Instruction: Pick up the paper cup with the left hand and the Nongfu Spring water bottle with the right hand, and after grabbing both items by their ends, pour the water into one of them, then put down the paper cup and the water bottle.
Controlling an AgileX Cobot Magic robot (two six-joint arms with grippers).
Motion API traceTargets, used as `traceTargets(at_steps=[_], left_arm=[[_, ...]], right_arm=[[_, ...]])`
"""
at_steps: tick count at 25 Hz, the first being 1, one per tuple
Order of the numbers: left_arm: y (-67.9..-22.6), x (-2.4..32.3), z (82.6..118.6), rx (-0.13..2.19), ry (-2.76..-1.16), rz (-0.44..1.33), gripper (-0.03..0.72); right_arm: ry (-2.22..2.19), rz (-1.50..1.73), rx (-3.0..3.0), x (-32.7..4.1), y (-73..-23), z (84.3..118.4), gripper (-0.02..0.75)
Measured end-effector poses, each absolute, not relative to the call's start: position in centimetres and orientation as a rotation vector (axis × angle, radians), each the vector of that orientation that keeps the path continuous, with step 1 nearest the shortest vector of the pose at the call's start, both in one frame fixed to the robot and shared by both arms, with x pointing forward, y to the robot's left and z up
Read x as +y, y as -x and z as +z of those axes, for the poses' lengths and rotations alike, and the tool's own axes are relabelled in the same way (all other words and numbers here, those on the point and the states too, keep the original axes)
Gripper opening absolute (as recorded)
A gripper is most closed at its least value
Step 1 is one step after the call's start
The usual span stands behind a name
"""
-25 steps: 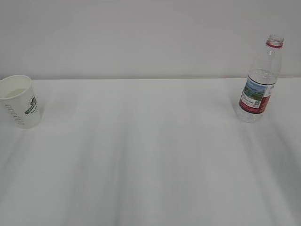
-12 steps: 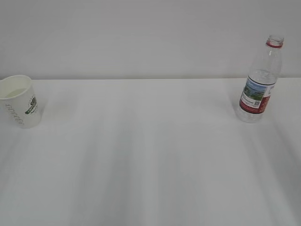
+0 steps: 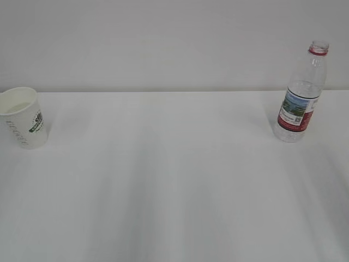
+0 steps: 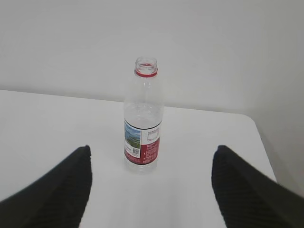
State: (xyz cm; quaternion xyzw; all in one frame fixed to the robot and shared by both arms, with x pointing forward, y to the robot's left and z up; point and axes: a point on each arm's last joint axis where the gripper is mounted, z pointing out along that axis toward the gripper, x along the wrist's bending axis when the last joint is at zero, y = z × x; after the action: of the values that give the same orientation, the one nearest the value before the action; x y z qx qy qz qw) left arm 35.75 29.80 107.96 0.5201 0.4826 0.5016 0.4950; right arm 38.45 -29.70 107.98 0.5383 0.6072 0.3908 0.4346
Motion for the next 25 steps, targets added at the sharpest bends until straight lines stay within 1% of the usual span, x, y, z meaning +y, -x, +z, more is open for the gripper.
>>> traceTargets(at_steps=[4, 15, 25], left_arm=[[-35.2, 29.9, 108.7, 1.209, -1.283, 1.206, 0.587], [-34.1, 30.3, 108.9, 1.358, -1.393, 1.142, 0.587], [-33.1, 30.5, 107.8, 1.513, -1.515, 1.052, 0.587]], right_arm=[[-1.349, 0.962, 1.524, -29.7, -37.7, 108.0, 0.591], [-1.427, 0.890, 1.609, -29.8, -37.1, 107.1, 0.590], [-1.473, 0.847, 1.656, -29.8, -35.9, 106.7, 0.590]])
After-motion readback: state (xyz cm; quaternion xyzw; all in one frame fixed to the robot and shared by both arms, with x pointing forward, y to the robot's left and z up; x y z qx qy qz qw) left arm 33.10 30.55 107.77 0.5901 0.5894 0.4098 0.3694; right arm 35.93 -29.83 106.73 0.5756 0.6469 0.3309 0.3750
